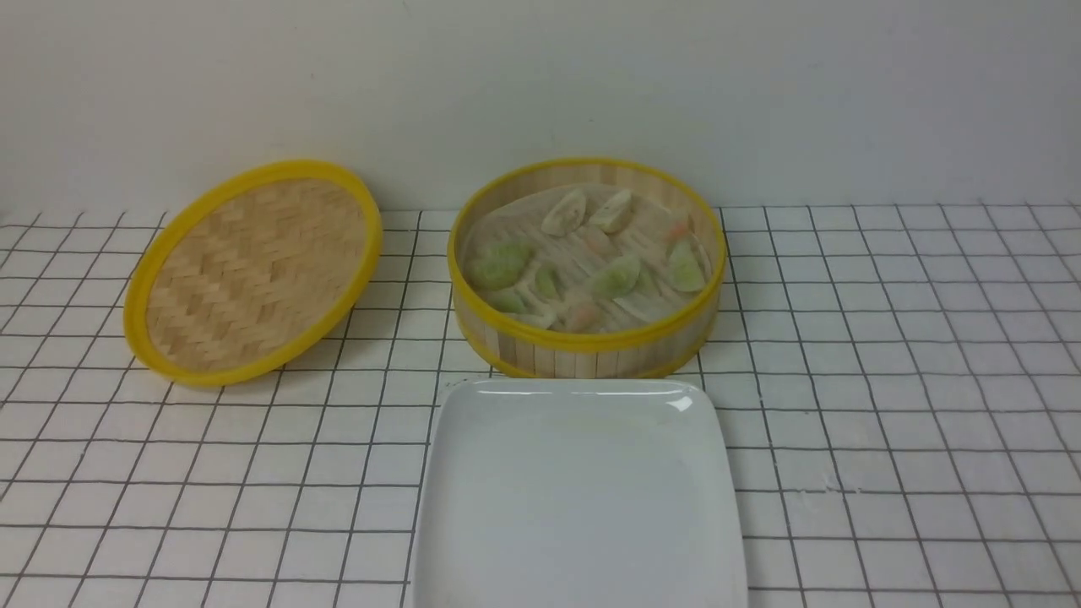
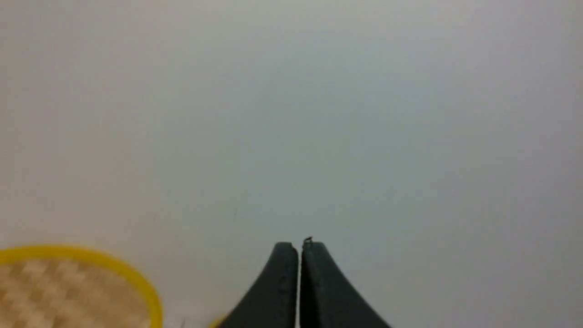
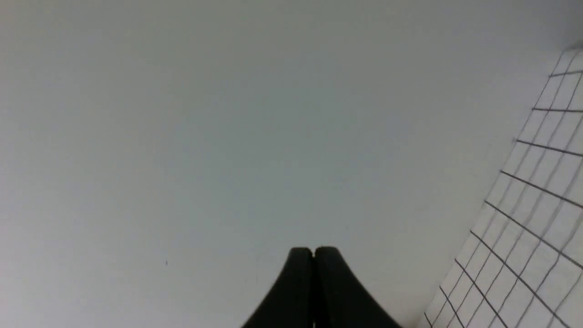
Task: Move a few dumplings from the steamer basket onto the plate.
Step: Use the left arm to grab a dumpling from the steamer
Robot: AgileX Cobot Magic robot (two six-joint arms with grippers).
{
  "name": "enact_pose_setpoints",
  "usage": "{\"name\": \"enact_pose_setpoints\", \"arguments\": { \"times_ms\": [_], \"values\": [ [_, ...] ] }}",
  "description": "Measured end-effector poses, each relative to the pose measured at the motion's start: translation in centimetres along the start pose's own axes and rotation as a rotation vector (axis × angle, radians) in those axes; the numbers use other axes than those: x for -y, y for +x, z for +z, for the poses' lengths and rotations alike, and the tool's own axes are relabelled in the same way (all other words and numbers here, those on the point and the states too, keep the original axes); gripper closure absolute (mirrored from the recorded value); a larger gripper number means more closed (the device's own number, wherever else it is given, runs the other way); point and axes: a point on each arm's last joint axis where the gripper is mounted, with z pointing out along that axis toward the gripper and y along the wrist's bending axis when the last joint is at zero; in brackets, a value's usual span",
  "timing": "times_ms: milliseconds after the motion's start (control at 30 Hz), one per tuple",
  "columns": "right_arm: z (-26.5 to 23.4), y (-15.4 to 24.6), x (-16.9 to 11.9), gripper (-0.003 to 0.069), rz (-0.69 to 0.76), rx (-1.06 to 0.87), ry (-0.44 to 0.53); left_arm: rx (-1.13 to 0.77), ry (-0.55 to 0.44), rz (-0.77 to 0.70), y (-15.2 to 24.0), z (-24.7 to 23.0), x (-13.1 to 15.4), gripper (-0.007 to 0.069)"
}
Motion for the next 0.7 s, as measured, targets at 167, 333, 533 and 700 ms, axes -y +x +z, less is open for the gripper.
{"name": "enact_pose_setpoints", "arguments": {
  "times_ms": [167,333,533,700],
  "values": [
    [1.1,-2.2,-8.1,0.0675,-0.392,-0.199,-0.155,-0.616,-0.103,0.205,-0.8,7.2,1.3,0.0631],
    [6.1,-2.8,-15.0,0.0675,-0.677,-0.705,-0.124,-1.022,-0.116,0.329,1.6,14.3,-0.9,0.0631],
    [11.9,-1.9,-15.8,0.0675,-0.778,-1.142,0.032,-1.142,-0.041,0.440,3.8,19.3,-1.6,0.0631],
    [16.8,-0.4,-14.2,0.0675,-0.780,-1.265,0.127,-1.186,0.056,0.517,6.3,24.6,0.2,0.0631]
  ]
}}
